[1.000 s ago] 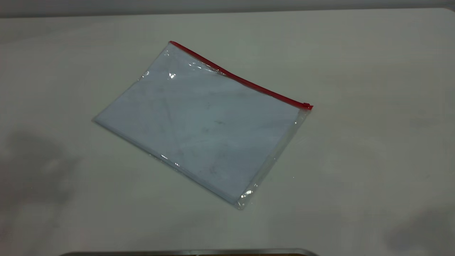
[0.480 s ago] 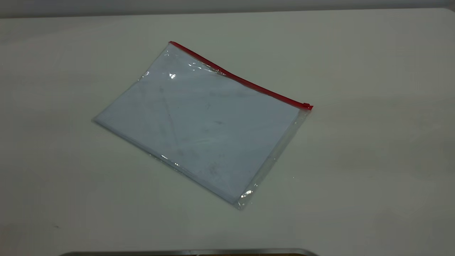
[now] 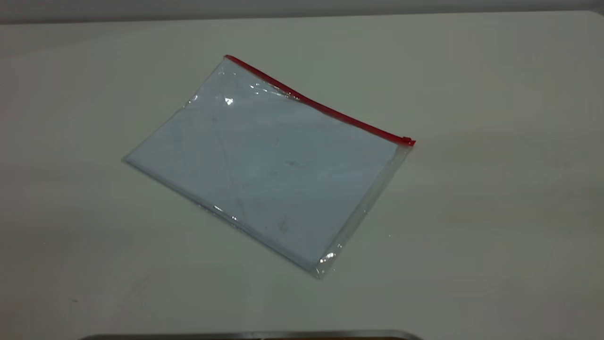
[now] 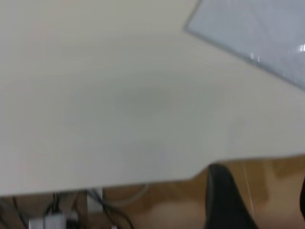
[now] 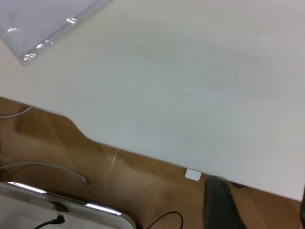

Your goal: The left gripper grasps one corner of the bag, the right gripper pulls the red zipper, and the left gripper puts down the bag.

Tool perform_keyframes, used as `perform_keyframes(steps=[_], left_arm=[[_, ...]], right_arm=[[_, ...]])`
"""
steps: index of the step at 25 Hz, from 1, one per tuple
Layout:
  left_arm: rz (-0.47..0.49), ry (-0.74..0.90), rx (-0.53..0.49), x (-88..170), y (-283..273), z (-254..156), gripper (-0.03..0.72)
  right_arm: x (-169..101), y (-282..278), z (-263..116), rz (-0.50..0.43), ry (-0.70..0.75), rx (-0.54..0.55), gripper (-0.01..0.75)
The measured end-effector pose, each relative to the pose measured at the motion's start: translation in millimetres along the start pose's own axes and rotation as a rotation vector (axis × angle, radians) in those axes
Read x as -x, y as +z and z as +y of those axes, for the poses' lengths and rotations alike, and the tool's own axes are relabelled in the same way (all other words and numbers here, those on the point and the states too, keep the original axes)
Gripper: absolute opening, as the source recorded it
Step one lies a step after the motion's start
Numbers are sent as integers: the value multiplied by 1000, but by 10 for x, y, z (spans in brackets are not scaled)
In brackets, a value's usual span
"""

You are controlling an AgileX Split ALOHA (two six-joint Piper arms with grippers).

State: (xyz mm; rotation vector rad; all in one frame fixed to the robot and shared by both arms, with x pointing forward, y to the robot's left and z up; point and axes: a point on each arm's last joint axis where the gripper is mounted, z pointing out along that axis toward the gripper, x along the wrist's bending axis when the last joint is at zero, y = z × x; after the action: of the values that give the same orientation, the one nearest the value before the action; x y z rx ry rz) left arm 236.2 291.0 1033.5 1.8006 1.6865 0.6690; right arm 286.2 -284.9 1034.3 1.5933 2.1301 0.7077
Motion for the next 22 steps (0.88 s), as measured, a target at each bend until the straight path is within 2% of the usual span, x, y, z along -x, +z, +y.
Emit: perform_keyframes(steps=[5, 10, 14, 22], left_arm=[[6, 9, 84, 15, -74, -84, 445], [8, 11, 106, 19, -91, -109, 445], [8, 10, 106, 19, -91, -109, 445], [8, 10, 106, 19, -90, -109, 445]], right_arm=[[10, -67, -52, -24, 26, 58, 436], [-2, -266, -232, -94, 79, 240, 435], [-38, -385, -388, -112, 75, 367, 435], [-43, -396, -412, -113, 74, 376, 435]])
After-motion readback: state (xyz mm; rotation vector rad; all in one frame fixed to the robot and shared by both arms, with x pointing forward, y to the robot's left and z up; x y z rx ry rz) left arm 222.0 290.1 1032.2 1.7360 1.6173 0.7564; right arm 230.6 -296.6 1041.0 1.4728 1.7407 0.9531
